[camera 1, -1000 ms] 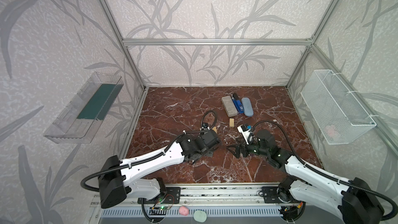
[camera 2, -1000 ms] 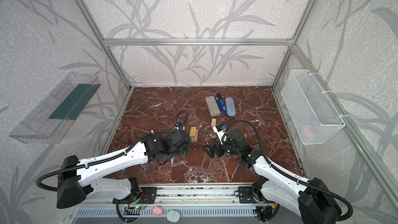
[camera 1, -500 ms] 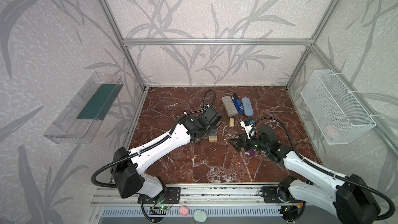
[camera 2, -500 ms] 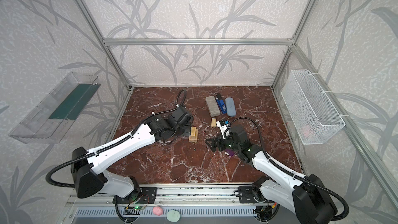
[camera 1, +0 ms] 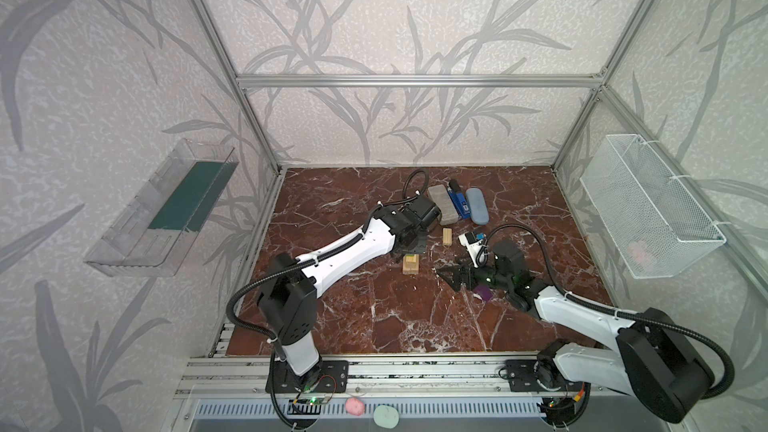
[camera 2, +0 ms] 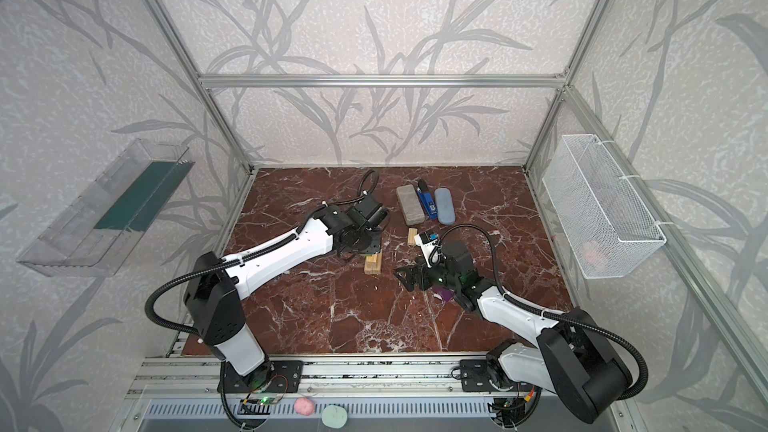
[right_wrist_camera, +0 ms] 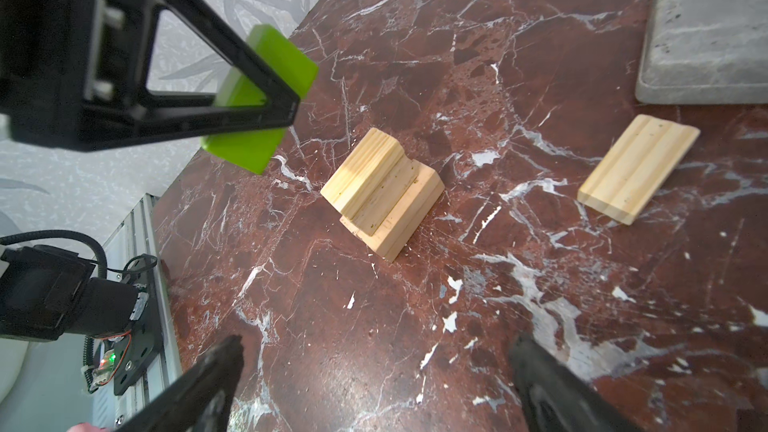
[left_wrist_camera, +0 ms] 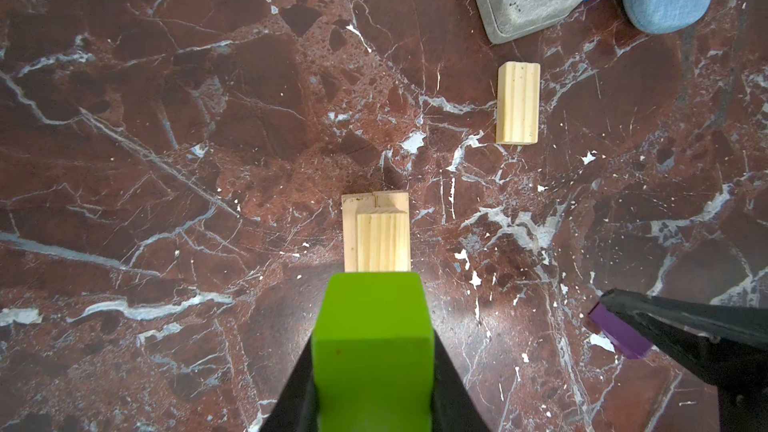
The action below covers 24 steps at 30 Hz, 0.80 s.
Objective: Build the wood block tower
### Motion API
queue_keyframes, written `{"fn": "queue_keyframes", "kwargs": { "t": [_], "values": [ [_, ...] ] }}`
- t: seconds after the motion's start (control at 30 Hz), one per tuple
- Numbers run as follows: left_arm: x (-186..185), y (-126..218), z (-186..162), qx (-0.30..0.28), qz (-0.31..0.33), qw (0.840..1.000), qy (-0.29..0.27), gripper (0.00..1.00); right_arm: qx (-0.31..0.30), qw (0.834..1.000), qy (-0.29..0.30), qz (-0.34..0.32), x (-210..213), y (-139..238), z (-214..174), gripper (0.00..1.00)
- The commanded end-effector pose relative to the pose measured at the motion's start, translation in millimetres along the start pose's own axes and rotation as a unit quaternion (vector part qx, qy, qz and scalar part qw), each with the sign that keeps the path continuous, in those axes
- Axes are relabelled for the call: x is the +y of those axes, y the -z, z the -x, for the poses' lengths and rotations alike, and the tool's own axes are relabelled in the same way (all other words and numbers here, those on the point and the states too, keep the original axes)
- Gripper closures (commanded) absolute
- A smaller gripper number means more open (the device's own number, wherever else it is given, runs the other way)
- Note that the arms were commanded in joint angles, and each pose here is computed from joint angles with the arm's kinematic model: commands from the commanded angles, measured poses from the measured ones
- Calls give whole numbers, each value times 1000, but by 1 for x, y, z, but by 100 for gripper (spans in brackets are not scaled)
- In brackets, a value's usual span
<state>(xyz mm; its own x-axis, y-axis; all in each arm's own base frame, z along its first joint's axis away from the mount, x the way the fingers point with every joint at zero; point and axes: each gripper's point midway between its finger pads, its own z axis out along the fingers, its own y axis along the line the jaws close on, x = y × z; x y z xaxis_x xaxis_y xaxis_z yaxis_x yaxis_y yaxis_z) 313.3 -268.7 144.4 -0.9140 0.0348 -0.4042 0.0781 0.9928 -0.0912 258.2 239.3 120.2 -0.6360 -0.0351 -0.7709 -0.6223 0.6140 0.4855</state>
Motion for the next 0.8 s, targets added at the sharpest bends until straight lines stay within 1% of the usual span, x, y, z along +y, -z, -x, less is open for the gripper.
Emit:
{"fn": "queue_keyframes", "kwargs": {
  "t": [0.0,0.2,0.37,0.77],
  "values": [
    [-1,-2,-1,29,9,999,-12,97,-32,999,18,23,8,1,12,1],
    [-1,-18,-2,48,28,998,-11,98,-36,999,19,31,11,1,15,1],
    [-3,-25,-5,52,18,998,-4,98,-41,998,20,32,13,3,16,1],
    [1,-37,-7,62,29,998,-9,98,-43,998,20,36,14,3,17,1]
  ]
}}
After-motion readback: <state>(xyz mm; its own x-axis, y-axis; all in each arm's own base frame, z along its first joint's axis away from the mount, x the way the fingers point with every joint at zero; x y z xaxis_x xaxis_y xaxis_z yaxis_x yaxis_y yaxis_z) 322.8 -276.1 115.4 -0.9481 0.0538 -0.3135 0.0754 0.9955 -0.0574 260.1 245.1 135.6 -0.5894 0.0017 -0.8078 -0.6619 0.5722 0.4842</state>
